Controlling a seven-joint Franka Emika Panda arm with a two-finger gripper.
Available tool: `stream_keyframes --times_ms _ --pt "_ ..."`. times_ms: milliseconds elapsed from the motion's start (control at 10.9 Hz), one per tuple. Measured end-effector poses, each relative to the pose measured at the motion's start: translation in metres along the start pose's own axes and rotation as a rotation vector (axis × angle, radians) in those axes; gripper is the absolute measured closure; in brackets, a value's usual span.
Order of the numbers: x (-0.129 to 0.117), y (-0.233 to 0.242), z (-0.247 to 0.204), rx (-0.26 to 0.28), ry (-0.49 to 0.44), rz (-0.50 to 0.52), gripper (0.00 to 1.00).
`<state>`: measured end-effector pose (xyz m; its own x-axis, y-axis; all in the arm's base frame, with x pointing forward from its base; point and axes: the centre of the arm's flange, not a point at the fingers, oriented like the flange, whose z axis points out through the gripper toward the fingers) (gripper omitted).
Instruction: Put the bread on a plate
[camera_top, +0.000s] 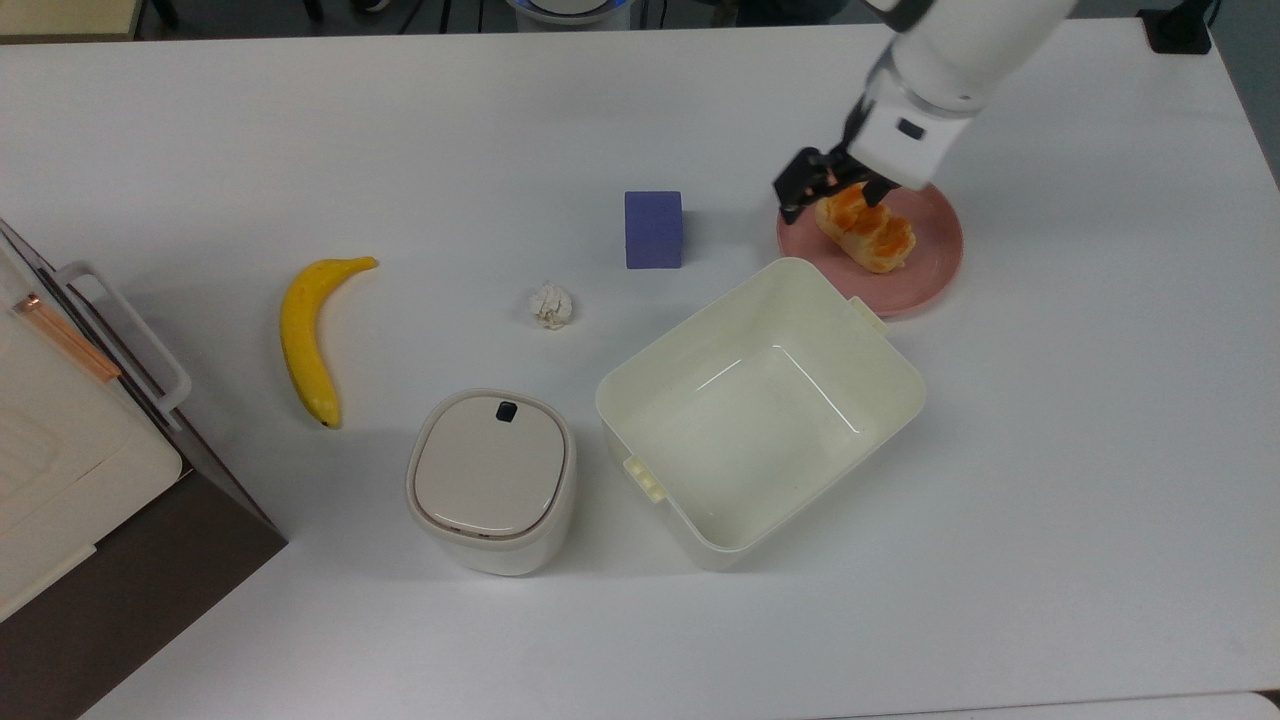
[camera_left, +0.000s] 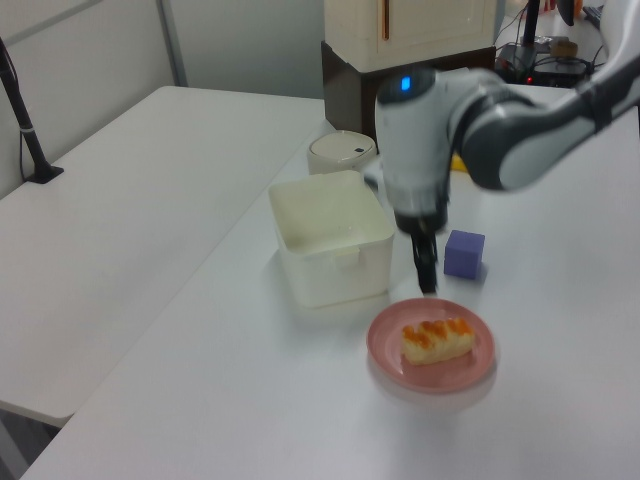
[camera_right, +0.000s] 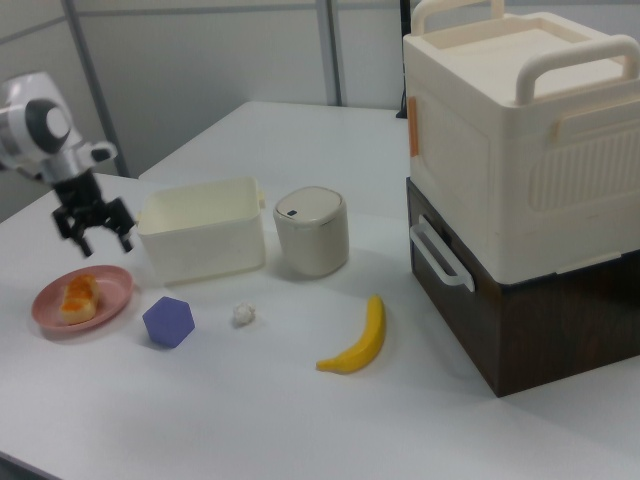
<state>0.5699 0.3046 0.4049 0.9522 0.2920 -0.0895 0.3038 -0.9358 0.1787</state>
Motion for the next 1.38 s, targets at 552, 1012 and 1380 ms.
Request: stream_keyframes --times_ms 552,1012,1380 --pt "-0.080 0.339 -0.115 0.227 0.180 0.588 0.00" --pt "-0.181 0.423 -0.158 0.265 0.186 0.562 0.00" --pt "-0.168 0.413 -0.152 0.262 0.203 0.540 0.00"
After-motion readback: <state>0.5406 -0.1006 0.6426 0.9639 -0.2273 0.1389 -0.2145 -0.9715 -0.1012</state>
